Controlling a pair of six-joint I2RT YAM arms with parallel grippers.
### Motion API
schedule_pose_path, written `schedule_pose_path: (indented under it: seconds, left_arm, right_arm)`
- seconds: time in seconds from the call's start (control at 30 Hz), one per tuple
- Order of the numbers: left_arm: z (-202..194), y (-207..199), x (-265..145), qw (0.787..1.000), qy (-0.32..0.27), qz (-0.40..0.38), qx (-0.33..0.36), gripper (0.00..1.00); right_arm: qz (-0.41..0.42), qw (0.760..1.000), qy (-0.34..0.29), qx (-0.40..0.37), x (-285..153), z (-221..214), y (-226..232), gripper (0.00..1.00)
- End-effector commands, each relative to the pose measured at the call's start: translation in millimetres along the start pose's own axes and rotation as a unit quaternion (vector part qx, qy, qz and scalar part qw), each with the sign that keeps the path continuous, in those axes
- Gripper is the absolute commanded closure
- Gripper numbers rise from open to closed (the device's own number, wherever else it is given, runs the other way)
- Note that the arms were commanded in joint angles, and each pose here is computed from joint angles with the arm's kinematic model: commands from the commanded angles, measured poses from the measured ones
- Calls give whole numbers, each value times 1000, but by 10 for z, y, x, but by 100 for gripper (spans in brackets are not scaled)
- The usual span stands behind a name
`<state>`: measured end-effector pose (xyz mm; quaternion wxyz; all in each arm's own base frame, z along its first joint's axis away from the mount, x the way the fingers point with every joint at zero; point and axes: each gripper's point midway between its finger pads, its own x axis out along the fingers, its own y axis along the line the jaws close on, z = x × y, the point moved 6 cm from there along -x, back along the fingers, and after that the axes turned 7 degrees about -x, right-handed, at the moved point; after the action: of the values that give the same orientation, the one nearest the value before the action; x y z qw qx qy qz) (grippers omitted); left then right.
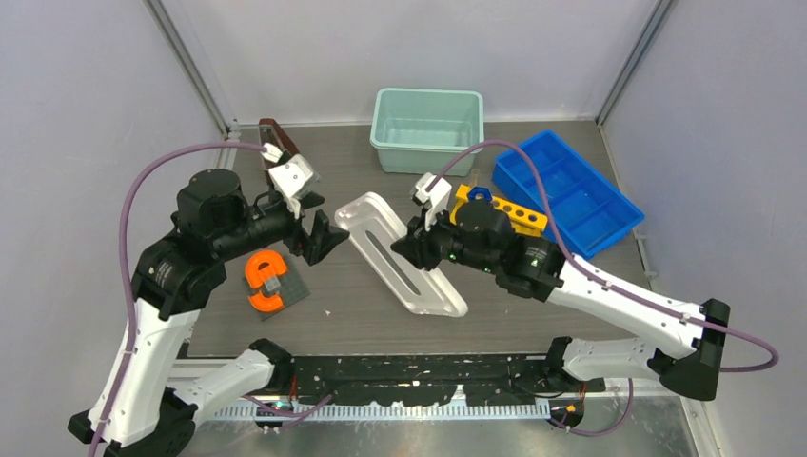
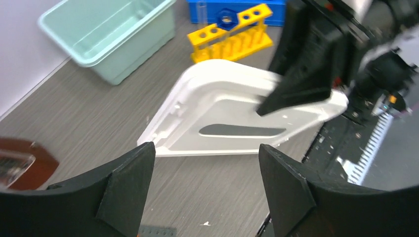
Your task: Organize the chemistry lab equipment
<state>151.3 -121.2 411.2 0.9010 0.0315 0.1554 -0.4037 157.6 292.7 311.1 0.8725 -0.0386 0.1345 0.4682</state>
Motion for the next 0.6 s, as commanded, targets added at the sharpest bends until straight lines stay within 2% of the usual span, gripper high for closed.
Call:
schedule_pose_path:
  seconds: [0.0, 0.13, 0.33, 0.57]
  left_arm:
    - [61, -281, -92, 991, -9, -127, 45, 20]
    - [-25, -364, -63, 983, 21, -177, 41, 20]
    - [-153, -395, 60, 976, 39, -213, 31, 22]
    - [-346, -416, 177, 966, 81, -246, 5, 28]
  right_arm:
    - [109, 994, 13, 16, -346, 264, 122, 94]
    - [148, 988, 39, 2, -496, 275, 174, 94]
    - [224, 974, 26, 1, -729, 355, 334, 93]
    - [239, 971, 5, -11, -886, 422, 359, 93]
